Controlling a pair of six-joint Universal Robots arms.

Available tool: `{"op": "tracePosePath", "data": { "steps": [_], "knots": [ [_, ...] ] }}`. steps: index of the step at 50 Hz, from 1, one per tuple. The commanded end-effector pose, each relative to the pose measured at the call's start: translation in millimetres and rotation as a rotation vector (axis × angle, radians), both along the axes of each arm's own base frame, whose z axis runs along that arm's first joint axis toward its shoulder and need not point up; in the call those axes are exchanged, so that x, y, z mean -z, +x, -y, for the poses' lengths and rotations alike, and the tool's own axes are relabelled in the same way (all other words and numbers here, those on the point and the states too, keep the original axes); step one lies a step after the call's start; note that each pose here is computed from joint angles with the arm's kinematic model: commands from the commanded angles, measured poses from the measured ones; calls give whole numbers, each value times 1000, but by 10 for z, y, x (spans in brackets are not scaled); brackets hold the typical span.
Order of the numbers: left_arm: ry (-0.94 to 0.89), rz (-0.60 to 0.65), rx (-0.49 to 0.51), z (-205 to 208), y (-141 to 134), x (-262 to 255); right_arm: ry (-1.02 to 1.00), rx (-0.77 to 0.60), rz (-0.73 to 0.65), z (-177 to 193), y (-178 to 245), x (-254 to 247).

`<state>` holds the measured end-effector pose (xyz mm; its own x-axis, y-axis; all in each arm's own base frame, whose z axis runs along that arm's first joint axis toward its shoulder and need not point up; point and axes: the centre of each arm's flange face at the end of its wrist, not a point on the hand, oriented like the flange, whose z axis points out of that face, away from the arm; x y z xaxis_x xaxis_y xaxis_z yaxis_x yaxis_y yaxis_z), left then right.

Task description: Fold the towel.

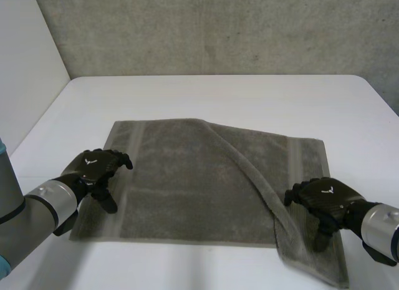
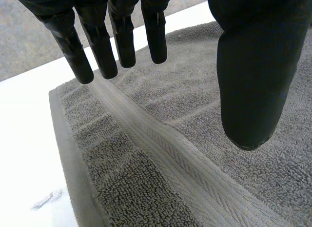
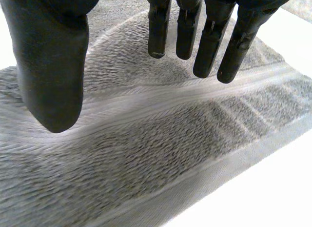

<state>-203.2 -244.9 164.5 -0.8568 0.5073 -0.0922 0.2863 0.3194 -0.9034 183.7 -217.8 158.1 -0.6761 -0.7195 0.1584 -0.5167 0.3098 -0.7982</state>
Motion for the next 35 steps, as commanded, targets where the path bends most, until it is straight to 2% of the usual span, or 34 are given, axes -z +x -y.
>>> {"op": "tracePosePath", "data": {
  "steps": [1,9,18,35],
  "knots": [
    [11,-20,-11,-1,4,5,39,23,-1,-216,-44,-40],
    [15,-21,-18,6,23,14,62,18,-2,-473,-44,13],
    [17,-22,-20,5,27,18,80,51,-3,-521,-103,100],
    [28,-36,-22,-8,20,25,-10,54,-10,-563,-110,218]
  ]
}}
